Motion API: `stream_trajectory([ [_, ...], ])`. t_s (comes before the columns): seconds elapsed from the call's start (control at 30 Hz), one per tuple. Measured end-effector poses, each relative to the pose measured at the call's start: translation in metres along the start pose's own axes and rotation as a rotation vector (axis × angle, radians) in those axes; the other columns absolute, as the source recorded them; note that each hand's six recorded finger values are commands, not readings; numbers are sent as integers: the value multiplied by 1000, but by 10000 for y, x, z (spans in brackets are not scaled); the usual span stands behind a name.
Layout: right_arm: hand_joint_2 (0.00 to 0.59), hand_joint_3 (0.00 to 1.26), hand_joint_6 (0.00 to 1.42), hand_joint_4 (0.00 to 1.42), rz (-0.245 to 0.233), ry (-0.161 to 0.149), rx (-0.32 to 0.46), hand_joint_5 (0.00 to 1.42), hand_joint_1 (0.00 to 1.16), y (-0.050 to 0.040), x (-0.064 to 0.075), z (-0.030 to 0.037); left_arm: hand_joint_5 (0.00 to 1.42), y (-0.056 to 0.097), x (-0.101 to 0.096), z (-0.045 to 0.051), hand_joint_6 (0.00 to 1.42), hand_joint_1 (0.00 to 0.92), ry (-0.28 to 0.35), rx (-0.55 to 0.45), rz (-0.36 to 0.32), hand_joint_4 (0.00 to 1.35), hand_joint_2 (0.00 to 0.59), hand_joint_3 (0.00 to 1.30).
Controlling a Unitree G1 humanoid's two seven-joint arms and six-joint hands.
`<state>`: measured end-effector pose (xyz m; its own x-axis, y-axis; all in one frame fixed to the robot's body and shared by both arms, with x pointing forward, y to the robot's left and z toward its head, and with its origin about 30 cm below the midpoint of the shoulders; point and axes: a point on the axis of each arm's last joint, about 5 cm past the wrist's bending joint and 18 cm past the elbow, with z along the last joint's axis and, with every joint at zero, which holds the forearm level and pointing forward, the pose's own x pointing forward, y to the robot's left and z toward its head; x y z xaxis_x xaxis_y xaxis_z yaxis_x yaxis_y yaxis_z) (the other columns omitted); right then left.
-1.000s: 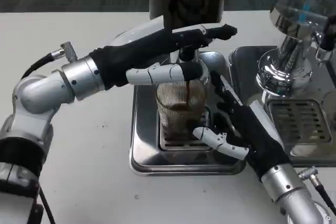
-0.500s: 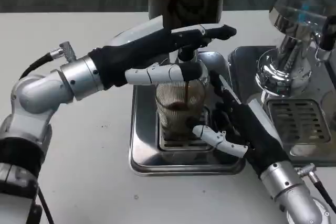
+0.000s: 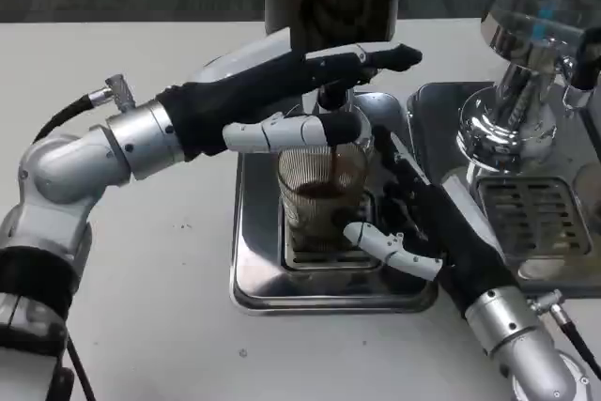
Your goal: Grasp the cup under the faucet to collect the drink, then remove the cup.
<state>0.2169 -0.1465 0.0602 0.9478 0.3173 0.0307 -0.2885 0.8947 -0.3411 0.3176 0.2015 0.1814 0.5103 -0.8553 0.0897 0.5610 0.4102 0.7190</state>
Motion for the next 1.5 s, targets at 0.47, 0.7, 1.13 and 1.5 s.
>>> stream_trajectory([
  [0.47, 229, 0, 80, 0, 1, -7, 0, 0, 578, -3, 35, 13, 83, 16, -109, -53, 74, 0, -33, -138, 92, 58, 92, 137],
  [0.7, 232, 0, 80, 0, 1, -7, 5, 0, 583, 9, 37, 13, 108, 63, -171, -82, 105, 0, -47, -242, 126, 89, 88, 156],
  [1.13, 233, 0, 80, 0, -2, -12, 16, 0, 585, 25, 38, 0, 189, 101, -351, -24, 186, 0, -153, -320, 213, 178, 86, 239],
  [1.5, 226, 0, 72, 0, -5, -15, -2, 0, 594, 25, 37, 1, 217, -296, -885, -184, 209, 0, 37, -409, 240, 195, 91, 259],
])
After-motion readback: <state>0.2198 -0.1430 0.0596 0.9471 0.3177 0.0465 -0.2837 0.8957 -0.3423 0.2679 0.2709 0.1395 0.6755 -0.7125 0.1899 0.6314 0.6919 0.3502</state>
